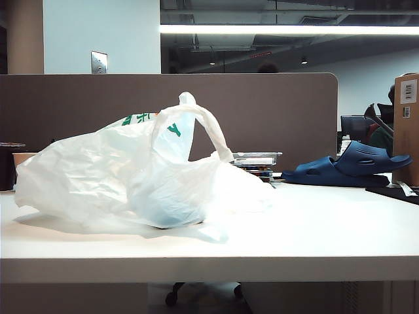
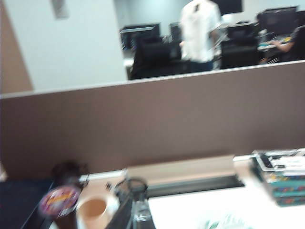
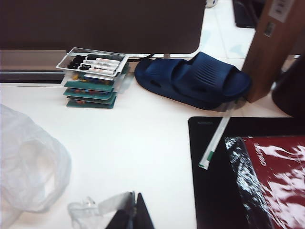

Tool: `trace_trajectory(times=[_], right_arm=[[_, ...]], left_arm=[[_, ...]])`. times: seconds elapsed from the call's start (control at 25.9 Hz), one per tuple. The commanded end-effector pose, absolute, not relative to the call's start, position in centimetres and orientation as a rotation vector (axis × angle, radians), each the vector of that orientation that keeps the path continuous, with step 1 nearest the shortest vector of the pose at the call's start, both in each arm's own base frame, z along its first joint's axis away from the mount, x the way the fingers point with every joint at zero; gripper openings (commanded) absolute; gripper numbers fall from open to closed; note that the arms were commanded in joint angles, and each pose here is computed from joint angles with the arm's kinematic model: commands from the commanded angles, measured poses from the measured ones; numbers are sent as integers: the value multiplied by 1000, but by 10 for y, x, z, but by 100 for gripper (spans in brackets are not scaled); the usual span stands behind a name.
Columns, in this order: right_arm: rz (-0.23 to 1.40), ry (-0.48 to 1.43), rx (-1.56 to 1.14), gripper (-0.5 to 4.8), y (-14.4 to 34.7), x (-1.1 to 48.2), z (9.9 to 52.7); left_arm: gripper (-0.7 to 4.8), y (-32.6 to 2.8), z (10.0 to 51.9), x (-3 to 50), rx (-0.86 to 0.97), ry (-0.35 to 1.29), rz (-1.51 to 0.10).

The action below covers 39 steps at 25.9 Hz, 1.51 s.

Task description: Put the power bank into the bag.

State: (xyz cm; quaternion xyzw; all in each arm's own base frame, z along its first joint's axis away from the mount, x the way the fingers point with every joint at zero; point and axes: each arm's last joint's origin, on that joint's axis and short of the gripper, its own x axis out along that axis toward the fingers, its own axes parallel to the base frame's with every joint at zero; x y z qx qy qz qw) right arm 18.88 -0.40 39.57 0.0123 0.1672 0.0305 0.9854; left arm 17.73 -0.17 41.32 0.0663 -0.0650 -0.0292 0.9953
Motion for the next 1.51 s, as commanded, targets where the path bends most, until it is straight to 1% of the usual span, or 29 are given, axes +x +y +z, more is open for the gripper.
trace_trajectory(times=[0.04,0.15,0.31,0.5,0.73,0.81,1.12,1.31,1.51], right_arm=[[37,271,30,-9,-4,165,383],[25,250,39,-9,-4,150,369],[21,210,41,-9,-3,134,351],[8,162,37,-9,-3,117,321],[9,119,50,-9,-2,103,289],[8,97,75,-9,-2,97,268],[10,25,117,-9,-2,85,231],[12,-17,113,-9,-2,82,214],[14,-6,95,-9,-1,87,196]], left_arm=[[-6,4,402,164,115,-93,-30],[-6,4,393,153,101,-114,-38],[-6,1,375,143,104,-108,-97],[-6,1,340,130,100,-79,-105],[-6,-1,311,111,68,-152,-123],[-6,-1,295,98,68,-180,-123],[-6,-3,268,76,73,-264,-143],[-6,-3,257,67,43,-315,-147],[-6,-3,246,73,43,-284,-149]])
